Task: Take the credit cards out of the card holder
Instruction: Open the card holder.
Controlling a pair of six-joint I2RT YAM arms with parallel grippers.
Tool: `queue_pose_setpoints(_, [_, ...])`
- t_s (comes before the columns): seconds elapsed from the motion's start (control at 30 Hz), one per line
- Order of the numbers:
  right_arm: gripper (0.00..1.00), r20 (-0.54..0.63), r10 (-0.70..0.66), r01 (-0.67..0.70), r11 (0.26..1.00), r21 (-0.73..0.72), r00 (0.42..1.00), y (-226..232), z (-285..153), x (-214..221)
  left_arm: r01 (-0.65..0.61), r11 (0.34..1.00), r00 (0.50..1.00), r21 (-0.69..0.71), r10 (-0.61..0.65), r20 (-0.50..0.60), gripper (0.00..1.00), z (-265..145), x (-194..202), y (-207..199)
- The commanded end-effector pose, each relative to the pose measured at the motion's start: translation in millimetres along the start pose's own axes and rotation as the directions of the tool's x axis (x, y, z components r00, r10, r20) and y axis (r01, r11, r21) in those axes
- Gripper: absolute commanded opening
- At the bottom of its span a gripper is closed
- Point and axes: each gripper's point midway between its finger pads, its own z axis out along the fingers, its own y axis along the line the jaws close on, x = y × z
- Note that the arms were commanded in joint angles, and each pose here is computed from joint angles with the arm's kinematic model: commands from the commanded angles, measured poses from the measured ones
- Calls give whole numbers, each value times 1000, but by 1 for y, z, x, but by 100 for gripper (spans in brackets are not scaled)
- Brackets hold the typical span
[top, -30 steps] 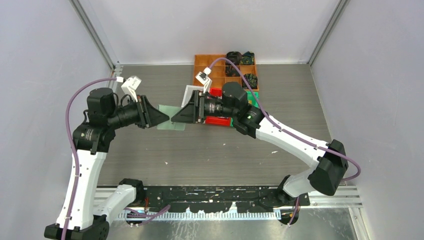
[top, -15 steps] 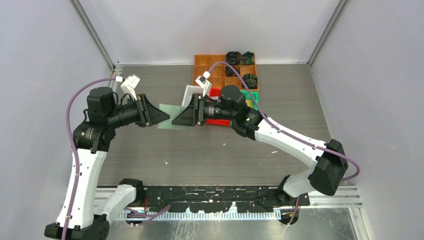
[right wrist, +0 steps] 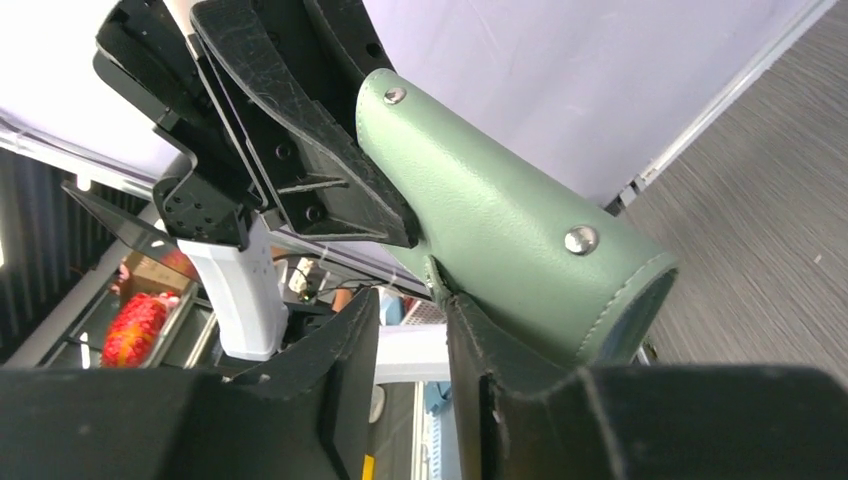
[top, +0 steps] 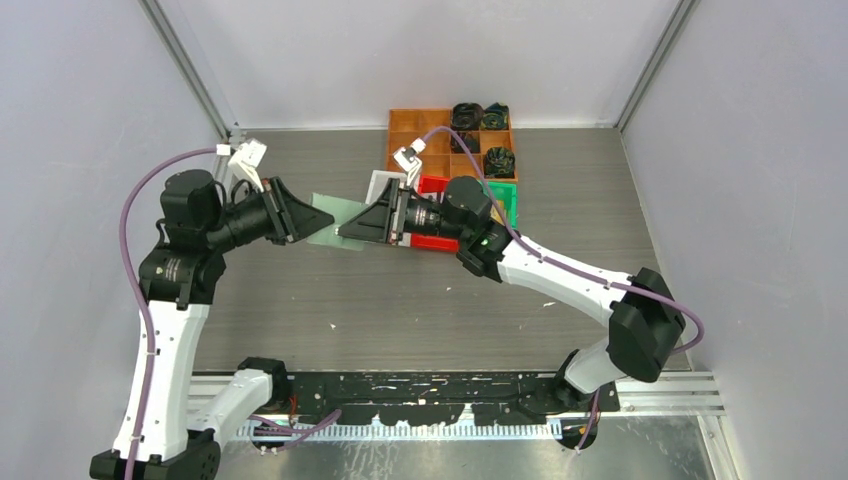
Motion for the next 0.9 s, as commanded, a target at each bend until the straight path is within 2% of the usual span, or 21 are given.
queue_pose_setpoints(0.0, [33, 111, -89, 108, 977, -184, 990, 62, 8, -14, -25, 989, 1000, 144, 23, 17, 0, -6, -13, -38])
queue_pose_setpoints(0.2, [16, 195, -191, 204, 978, -48, 962, 52, 18, -16, -19, 990, 1000, 139, 15, 23, 0, -7, -13, -39])
queue_pose_setpoints(0.43, [14, 129, -271, 279, 959, -52, 954, 63, 11, 0, -89, 993, 993, 82, 83, 80, 0, -12, -27, -36])
queue_pose_setpoints(0.53, [18, 82, -291, 291, 957, 10, 953, 52, -2, 9, -114, 992, 988, 58, 107, 110, 0, -14, -37, -36])
queue_pose_setpoints(0.73, [43, 56, -310, 300, 945, 134, 949, 23, -17, 17, -95, 992, 990, 84, 86, 114, 0, -14, -42, -44])
queue_pose_setpoints(0.87, [49, 73, -274, 260, 953, 158, 959, 18, -17, 14, -91, 987, 991, 133, 76, 112, 0, -17, -43, -55])
